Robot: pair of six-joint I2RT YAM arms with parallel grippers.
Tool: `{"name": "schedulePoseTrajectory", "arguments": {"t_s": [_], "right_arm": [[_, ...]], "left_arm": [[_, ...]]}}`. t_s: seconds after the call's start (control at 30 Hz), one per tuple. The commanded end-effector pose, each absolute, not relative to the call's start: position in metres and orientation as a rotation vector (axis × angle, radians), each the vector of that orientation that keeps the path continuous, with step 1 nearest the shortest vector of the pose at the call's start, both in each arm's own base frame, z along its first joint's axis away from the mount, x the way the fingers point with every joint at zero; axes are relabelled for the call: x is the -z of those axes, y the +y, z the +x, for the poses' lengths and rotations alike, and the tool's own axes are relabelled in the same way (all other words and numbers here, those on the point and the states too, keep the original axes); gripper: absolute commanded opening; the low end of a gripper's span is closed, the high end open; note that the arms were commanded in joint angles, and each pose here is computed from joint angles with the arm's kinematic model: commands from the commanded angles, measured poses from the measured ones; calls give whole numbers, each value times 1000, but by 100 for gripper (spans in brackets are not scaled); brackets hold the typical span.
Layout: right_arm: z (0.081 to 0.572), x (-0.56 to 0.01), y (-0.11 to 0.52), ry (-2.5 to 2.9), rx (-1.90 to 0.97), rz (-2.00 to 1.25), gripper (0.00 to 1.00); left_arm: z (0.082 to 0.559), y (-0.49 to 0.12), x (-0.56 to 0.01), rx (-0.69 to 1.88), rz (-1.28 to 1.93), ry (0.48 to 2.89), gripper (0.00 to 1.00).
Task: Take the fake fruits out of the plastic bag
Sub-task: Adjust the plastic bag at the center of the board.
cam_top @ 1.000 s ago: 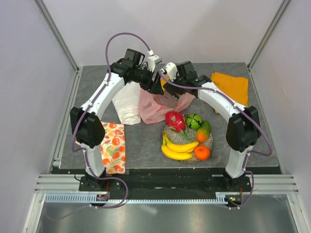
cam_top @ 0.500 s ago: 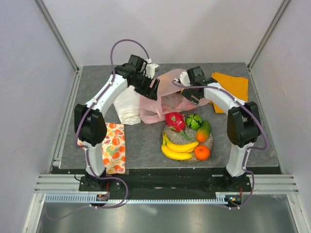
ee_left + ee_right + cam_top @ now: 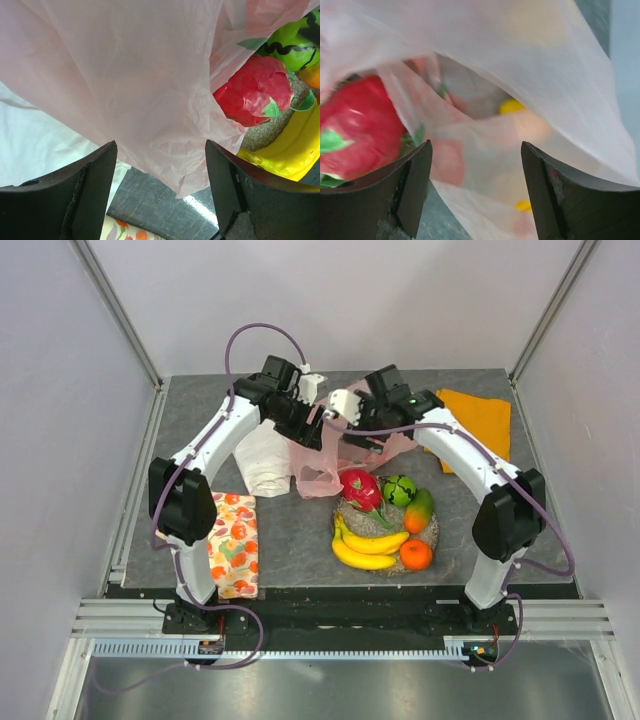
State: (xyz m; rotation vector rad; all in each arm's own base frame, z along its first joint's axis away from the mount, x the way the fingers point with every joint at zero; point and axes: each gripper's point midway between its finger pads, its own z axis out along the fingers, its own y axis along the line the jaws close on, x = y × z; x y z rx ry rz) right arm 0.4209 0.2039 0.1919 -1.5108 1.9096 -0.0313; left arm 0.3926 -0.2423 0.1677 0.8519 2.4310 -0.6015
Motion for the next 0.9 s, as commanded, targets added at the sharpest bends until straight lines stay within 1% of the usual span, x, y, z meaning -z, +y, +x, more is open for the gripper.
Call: {"name": "schedulePoseTrajectory", "arguments": {"t_s": [0.0, 0.03, 0.07, 0.1, 0.17, 0.27, 0.3, 0.37, 0.4, 0.47, 0.53, 0.57, 0.63, 0.7, 0.8, 0.87], "right_arm": [[410, -153, 227, 1912, -79, -1710, 76], [421, -141, 226, 1945, -40, -1711, 74], [427, -134, 224, 1976, -23, -1699, 68], [432, -127, 222, 1999, -7, -1702, 65], [449, -113, 215, 2056, 30, -1669, 60], [469, -100, 202, 2118, 68, -1612, 58], [474, -100, 200, 2124, 81, -1598, 57], [480, -94, 190, 2152, 109, -1582, 56], [481, -92, 186, 2158, 115, -1582, 56], [482, -91, 176, 2179, 124, -1566, 55], [481, -90, 166, 2199, 130, -1554, 55], [480, -88, 162, 2208, 131, -1552, 55], [477, -82, 145, 2250, 166, -1542, 55], [476, -80, 133, 2282, 188, -1520, 54], [475, -88, 129, 2293, 176, -1470, 54], [474, -90, 128, 2297, 188, -1456, 55]], "left_arm": [[390, -231, -187, 523, 855, 2388, 79], [387, -230, -185, 518, 854, 2397, 79], [387, -227, -184, 509, 850, 2401, 79], [385, -226, -184, 508, 852, 2404, 78], [380, -226, -182, 527, 857, 2412, 76], [373, -232, -168, 595, 874, 2444, 59], [372, -234, -164, 611, 874, 2454, 59], [375, -239, -154, 632, 861, 2480, 66], [377, -242, -157, 645, 856, 2473, 75], [377, -246, -156, 688, 825, 2484, 81], [374, -252, -162, 802, 754, 2500, 84], [373, -255, -171, 951, 714, 2475, 85], [365, -254, -168, 1059, 634, 2503, 87], [359, -256, -168, 1138, 630, 2490, 97], [360, -262, -161, 1173, 619, 2498, 98], [364, -266, -153, 1117, 635, 2511, 97]]}}
